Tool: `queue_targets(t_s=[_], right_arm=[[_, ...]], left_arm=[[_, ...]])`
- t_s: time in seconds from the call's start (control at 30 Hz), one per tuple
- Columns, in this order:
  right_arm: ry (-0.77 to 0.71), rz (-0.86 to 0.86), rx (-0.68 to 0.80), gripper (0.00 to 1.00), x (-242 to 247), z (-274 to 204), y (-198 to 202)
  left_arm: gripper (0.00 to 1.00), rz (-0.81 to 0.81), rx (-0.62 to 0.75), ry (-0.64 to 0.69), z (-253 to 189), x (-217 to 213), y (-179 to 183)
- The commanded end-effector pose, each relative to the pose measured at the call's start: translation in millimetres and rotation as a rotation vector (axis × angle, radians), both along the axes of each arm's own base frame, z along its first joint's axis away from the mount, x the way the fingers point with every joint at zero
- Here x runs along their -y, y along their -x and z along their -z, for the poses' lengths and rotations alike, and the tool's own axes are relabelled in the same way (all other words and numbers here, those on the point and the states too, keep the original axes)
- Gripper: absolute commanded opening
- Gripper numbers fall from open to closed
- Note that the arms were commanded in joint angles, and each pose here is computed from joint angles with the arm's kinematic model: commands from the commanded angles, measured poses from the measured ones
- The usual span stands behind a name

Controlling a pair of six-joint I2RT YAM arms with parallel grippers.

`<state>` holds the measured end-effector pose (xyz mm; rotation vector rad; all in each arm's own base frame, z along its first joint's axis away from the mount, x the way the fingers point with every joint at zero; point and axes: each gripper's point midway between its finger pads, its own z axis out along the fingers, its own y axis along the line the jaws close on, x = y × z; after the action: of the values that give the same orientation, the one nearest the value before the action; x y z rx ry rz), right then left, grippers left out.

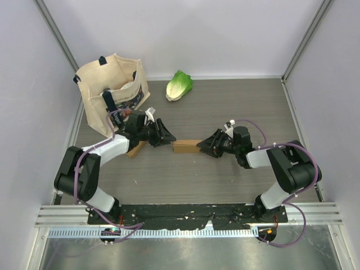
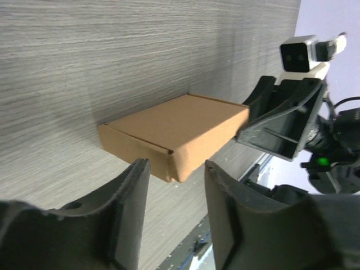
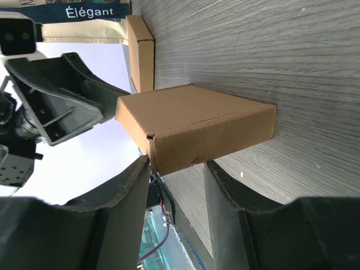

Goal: Fold the paper box

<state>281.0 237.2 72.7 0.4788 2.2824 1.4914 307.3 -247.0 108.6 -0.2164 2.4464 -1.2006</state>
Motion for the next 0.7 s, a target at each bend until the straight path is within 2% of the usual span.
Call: queue_targets(t_s=[0.0, 0.1, 0.13, 0.23, 0.47, 0.5, 0.57, 0.6, 0.63, 0.67], right_arm=[[0.131, 0.039, -0.126, 0.47, 18, 47, 16], [0.144, 0.041, -0.129, 0.47, 19, 50, 16], [0.148, 0.04, -0.128, 0.47, 20, 51, 17], [0.171, 0.045, -0.135, 0.47, 23, 55, 20], [0.303, 0.011, -0.099, 0.48, 37, 61, 29], [0.337, -0.008, -0.069, 0.49, 41, 59, 30], [0.382, -0.018, -0.036, 0.53, 47, 43, 36], [0.415, -0.032, 0.005, 0.56, 50, 35, 38], [0.455, -0.054, -0.025, 0.63, 54, 35, 51], [0.448, -0.042, 0.06, 0.66, 54, 10, 46]], left_arm=[[0.44, 0.002, -0.012, 0.007, 25, -1, 6], [0.36, 0.009, -0.045, -0.019, 51, -5, 21], [0.3, 0.013, -0.067, -0.028, 60, -7, 26], [0.19, 0.0, -0.076, -0.11, 77, -21, 38], [0.15, 0.001, -0.045, -0.246, 74, -42, 47], [0.17, 0.004, -0.039, -0.248, 72, -43, 49], [0.29, 0.01, -0.001, -0.235, 53, -42, 56], [0.35, 0.014, 0.014, -0.226, 44, -42, 59], [0.47, 0.011, 0.044, -0.211, 31, -42, 60], [0.52, 0.002, 0.089, -0.188, 10, -43, 63]])
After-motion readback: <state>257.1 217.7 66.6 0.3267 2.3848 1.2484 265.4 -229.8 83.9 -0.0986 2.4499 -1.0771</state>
